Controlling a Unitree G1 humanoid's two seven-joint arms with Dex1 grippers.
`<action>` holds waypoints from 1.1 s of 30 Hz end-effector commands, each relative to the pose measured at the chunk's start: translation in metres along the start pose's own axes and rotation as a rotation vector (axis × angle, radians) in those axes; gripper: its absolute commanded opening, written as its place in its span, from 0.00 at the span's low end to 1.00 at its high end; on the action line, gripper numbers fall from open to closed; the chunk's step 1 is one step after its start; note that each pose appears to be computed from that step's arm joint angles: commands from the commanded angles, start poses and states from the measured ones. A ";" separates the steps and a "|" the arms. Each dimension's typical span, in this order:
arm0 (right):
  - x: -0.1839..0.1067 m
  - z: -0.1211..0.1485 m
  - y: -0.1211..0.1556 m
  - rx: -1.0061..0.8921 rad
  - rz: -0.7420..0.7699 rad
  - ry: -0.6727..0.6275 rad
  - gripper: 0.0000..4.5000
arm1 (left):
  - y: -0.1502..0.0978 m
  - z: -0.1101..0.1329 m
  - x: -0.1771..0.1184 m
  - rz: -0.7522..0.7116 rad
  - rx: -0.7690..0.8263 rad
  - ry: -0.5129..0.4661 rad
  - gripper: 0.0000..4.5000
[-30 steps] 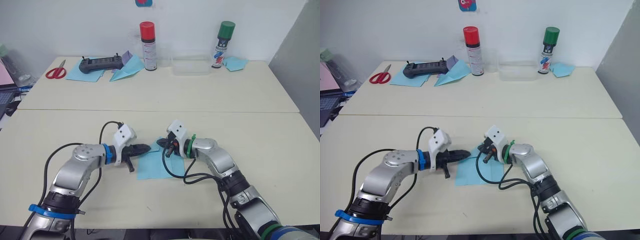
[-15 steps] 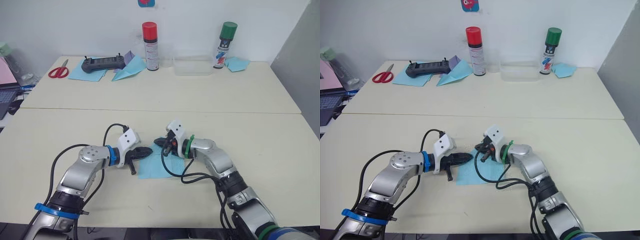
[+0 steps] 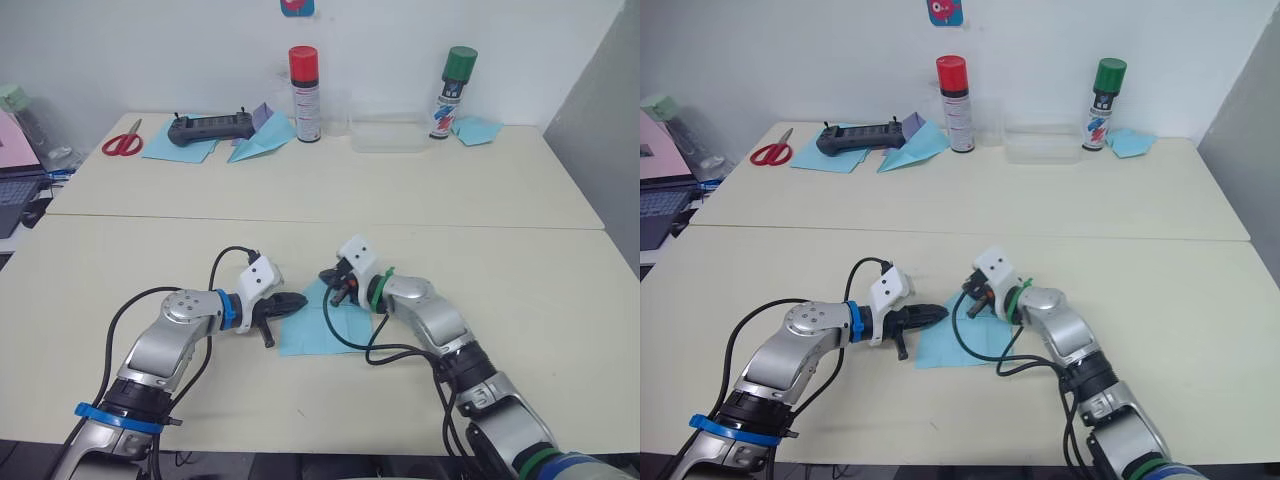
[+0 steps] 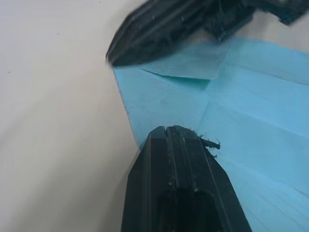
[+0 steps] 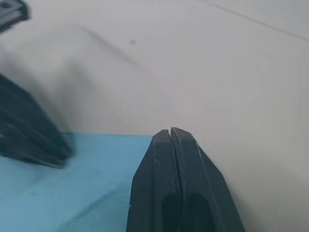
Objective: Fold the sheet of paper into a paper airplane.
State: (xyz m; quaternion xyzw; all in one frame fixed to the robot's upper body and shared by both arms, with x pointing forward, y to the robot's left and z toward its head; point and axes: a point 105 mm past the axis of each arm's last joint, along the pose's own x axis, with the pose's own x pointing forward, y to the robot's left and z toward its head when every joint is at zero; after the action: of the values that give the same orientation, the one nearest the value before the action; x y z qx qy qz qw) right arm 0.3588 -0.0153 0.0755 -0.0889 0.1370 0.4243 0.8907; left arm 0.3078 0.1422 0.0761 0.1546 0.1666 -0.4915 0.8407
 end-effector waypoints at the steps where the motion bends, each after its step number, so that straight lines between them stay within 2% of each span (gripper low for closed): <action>1: -0.010 -0.022 -0.017 0.033 -0.073 0.064 0.00 | 0.001 -0.009 0.004 0.003 -0.012 0.039 0.00; 5: -0.017 0.022 -0.005 0.146 0.024 -0.108 0.00 | 0.001 -0.007 0.008 -0.005 -0.004 0.037 0.00; 8: -0.038 0.038 -0.015 0.201 0.036 -0.134 0.00 | 0.001 -0.005 0.010 -0.012 -0.002 0.032 0.00; 11: -0.067 0.039 -0.024 0.300 0.072 -0.096 0.13 | 0.001 -0.005 0.011 -0.022 0.004 0.033 0.00; 14: -0.084 0.032 -0.024 0.348 0.093 -0.028 0.35 | 0.001 -0.005 0.012 -0.026 0.005 0.033 0.00; 15: -0.091 0.025 -0.023 0.397 0.109 0.010 0.45 | 0.001 -0.005 0.013 -0.028 0.006 0.033 0.00; 17: -0.104 0.012 -0.016 0.511 0.152 0.091 0.58 | 0.001 -0.005 0.014 -0.032 0.009 0.032 0.00; 20: -0.115 -0.003 -0.008 0.703 0.174 0.189 0.58 | 0.001 -0.005 0.015 -0.036 0.012 0.030 0.00; 26: -0.110 -0.020 0.004 0.784 0.190 0.256 0.58 | 0.001 -0.005 0.015 -0.033 0.014 0.026 0.00; 33: -0.086 -0.013 0.009 0.969 0.228 0.173 0.58 | 0.001 -0.006 0.013 -0.027 0.018 0.030 0.00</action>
State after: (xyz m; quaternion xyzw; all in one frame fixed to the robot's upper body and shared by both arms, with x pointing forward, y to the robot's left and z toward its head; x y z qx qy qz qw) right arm 0.2960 -0.0817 0.0874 0.2988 0.4022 0.3920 0.7715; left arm 0.3172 0.1334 0.0770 0.1585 0.1541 -0.5060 0.8337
